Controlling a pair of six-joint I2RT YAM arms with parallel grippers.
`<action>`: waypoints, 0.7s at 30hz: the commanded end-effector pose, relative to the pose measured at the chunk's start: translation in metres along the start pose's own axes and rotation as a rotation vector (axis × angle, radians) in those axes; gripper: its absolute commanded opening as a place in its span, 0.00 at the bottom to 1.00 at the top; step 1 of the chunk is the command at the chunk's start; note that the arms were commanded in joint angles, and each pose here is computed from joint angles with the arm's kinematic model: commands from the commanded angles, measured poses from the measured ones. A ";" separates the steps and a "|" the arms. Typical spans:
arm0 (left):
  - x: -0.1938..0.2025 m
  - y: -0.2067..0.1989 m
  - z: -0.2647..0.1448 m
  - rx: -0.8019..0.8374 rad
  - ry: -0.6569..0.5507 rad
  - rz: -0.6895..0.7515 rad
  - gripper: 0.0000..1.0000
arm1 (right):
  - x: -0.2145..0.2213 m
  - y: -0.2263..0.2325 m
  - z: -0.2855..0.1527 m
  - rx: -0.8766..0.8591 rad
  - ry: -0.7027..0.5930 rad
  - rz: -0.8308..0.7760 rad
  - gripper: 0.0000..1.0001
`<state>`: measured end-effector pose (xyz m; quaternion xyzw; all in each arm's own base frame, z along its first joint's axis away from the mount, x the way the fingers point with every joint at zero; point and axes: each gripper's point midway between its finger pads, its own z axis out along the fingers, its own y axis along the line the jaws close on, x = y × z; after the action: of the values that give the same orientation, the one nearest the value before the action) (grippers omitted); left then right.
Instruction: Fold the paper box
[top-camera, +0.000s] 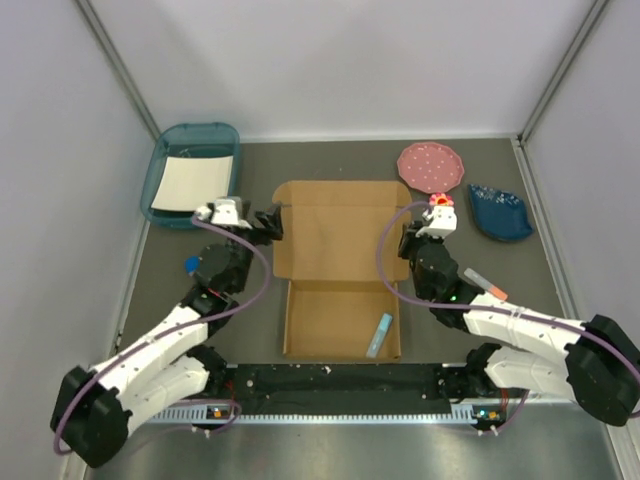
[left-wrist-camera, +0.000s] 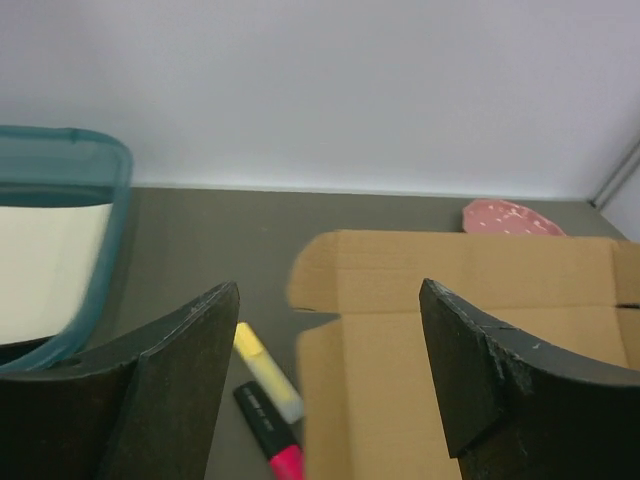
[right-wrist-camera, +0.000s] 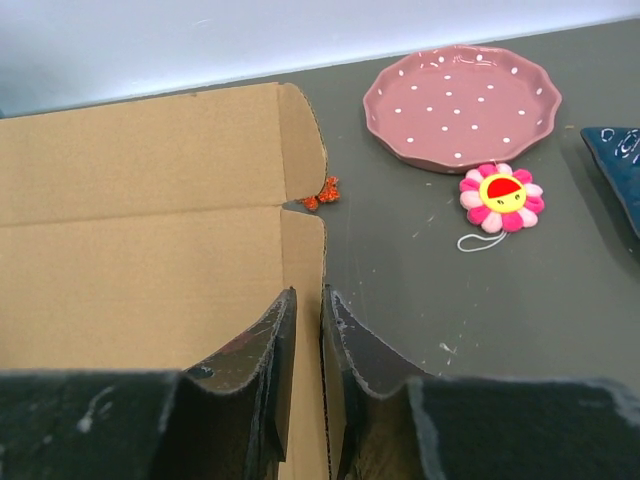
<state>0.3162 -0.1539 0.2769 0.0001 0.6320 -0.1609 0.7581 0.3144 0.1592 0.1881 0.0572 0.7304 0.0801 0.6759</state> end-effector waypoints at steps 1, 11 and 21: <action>0.003 0.041 -0.009 -0.040 0.155 -0.094 0.79 | -0.021 0.012 -0.004 -0.044 -0.034 0.020 0.18; 0.027 0.007 -0.018 0.248 0.544 -0.205 0.75 | -0.016 0.013 -0.008 -0.076 -0.009 -0.010 0.18; 0.061 0.012 -0.015 0.250 0.783 -0.227 0.69 | -0.016 0.014 -0.010 -0.088 -0.007 -0.013 0.18</action>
<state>0.3177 -0.1497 0.2234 0.0688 0.8243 -0.2969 0.4771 0.3075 0.1601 0.1896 0.0274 0.7374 0.0826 0.6698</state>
